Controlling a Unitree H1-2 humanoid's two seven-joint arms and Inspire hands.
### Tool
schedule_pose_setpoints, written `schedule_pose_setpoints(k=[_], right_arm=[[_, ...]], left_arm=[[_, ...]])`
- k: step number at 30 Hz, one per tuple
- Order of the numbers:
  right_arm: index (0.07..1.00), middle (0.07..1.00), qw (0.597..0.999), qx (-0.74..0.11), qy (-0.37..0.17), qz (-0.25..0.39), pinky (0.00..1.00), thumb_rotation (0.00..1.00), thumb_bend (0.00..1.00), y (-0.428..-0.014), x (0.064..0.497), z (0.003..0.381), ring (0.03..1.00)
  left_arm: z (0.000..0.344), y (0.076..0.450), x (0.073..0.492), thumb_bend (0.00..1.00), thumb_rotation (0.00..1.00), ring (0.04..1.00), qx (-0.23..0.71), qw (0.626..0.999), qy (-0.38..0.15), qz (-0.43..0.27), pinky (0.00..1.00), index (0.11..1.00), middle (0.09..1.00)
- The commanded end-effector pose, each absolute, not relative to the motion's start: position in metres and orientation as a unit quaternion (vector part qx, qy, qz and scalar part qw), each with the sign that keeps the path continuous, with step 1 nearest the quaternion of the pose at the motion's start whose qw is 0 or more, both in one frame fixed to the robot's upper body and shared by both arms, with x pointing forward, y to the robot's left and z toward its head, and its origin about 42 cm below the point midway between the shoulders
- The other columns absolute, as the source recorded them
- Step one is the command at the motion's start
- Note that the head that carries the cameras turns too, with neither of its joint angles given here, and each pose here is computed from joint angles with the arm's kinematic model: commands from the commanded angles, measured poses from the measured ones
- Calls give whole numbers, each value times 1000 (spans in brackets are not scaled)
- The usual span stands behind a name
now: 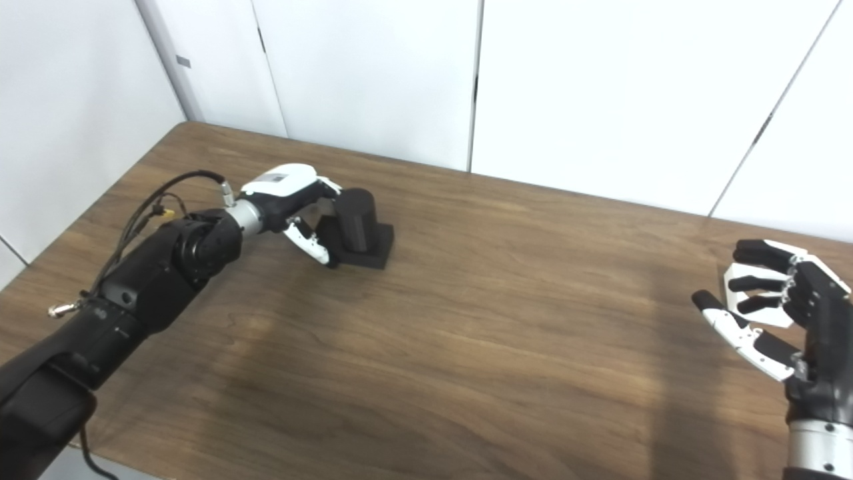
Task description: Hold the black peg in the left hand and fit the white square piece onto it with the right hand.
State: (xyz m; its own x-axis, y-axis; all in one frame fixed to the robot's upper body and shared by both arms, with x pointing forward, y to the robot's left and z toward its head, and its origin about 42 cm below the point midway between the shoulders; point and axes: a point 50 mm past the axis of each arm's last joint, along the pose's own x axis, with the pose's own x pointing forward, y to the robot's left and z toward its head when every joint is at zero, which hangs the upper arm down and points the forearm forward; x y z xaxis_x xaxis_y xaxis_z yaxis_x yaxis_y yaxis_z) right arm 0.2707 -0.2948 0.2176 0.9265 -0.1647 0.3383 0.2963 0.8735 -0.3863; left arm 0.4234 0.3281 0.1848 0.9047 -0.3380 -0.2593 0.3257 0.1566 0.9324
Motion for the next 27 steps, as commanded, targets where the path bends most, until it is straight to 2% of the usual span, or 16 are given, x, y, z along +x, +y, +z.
schedule_pose_setpoints(k=[1, 11, 16, 27], right_arm=[[646, 663, 946, -227, -194, -124, 405, 0, 481, -295, 275, 233, 545], [648, 660, 945, -230, -196, -125, 397, 0, 484, -292, 275, 231, 536], [648, 659, 945, -231, -195, -127, 397, 0, 486, -292, 275, 231, 533], [651, 662, 945, -226, -196, -130, 408, 0, 498, -292, 274, 231, 547]], left_arm=[[199, 319, 424, 525, 64, 942, 617, 749, -36, -240, 823, 487, 866], [208, 272, 409, 525, 64, 927, 606, 726, -101, -310, 766, 486, 860], [212, 243, 399, 525, 66, 935, 605, 714, -120, -332, 790, 486, 869], [197, 196, 374, 524, 73, 923, 588, 693, -166, -383, 769, 487, 860]])
